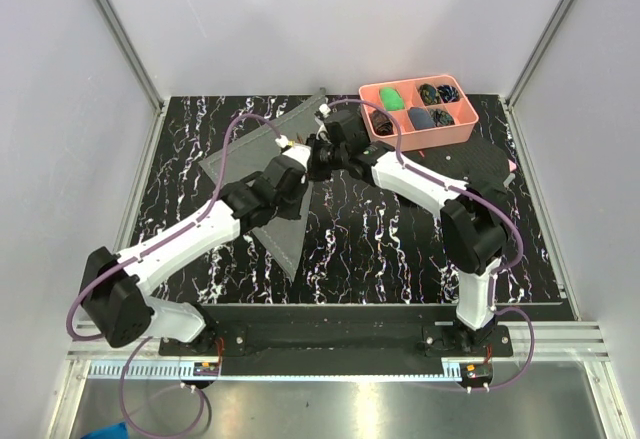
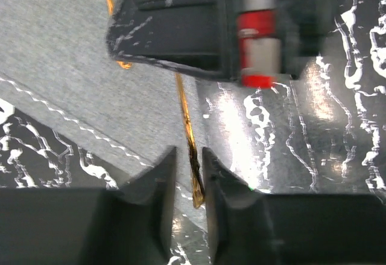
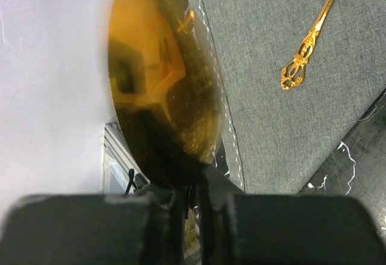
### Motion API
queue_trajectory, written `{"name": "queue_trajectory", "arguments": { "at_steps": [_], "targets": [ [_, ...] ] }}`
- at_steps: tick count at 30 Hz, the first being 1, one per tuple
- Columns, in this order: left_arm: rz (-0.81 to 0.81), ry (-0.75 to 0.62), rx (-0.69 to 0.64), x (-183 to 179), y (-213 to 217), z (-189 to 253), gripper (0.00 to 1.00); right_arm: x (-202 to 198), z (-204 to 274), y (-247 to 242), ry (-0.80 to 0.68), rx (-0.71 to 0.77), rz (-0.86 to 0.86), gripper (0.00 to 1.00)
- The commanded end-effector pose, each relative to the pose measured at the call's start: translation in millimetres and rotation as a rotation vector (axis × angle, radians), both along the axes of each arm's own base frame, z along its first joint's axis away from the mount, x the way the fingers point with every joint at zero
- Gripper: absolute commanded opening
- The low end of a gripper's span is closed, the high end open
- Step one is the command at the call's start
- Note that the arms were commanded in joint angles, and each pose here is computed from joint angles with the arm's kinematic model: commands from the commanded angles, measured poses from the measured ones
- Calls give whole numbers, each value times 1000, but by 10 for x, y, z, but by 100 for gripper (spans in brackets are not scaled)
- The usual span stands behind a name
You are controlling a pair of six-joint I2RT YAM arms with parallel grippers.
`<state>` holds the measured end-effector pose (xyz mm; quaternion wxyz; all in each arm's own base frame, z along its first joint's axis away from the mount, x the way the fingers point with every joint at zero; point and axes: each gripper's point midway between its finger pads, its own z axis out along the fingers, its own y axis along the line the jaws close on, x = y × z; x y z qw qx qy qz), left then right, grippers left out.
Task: Fold the napkin, place the utensils inside, and roll it up
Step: Pass the utensil from the left arm to the right
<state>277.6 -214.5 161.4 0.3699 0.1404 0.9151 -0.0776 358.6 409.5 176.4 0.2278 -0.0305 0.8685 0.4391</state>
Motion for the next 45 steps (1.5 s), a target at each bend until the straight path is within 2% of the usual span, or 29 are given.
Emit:
{"name": "queue_trajectory", "arguments": {
  "at_steps": [1, 2, 4, 6, 7, 8, 9, 10, 11, 13, 17, 19, 20, 22, 27, 31, 37, 45],
  "targets": [
    [6, -119, -17, 158, -17, 333, 61, 82, 114, 62, -44, 25, 8, 4],
    [1, -125, -19, 158, -8, 343, 74, 108, 138, 54, -52, 44, 19, 0],
    [-14, -138, -49, 121, 11, 400, 94, 143, 160, 43, -75, 75, 42, 0],
    [-50, -110, -139, 90, -3, 375, 98, 215, 238, -6, -101, 155, 77, 0],
    [-23, -115, -209, 131, 101, 446, 99, 232, 298, -23, -118, 193, 93, 0],
    [-109, -104, -333, 80, -60, 545, 99, 193, 370, -7, -138, 251, 139, 0],
    [-126, -71, -378, 25, -44, 438, 99, 216, 420, -46, -156, 279, 157, 0],
    [-161, -54, -473, -11, -40, 527, 99, 196, 431, -46, -161, 299, 180, 0],
    [-185, -81, -523, 10, -65, 611, 98, 158, 513, -33, -185, 331, 220, 0],
    [-237, -44, -621, -97, -89, 635, 97, 115, 569, -34, -206, 363, 257, 0],
    [-306, -36, -807, -125, -171, 812, 84, 1, 793, 13, -233, 488, 335, 0],
    [-309, 2, -882, -143, -187, 795, 79, -24, 793, 20, -228, 519, 346, 0],
    [-326, -21, -908, -117, -204, 853, 77, -32, 838, 23, -236, 539, 351, 0],
    [-318, 13, -943, -117, -237, 816, 75, -33, 833, 21, -235, 544, 347, 0],
    [-237, -20, -901, 35, -170, 765, 75, 0, 752, 7, -233, 516, 317, 0],
    [-139, -45, -788, 200, -73, 624, 75, 43, 675, 0, -215, 480, 273, 0],
    [-103, -93, -594, 328, -188, 599, 74, 71, 632, 33, -230, 435, 252, 0],
    [-112, -102, -494, 448, -317, 517, 59, 44, 557, 80, -210, 422, 251, 0]
  ]
}}
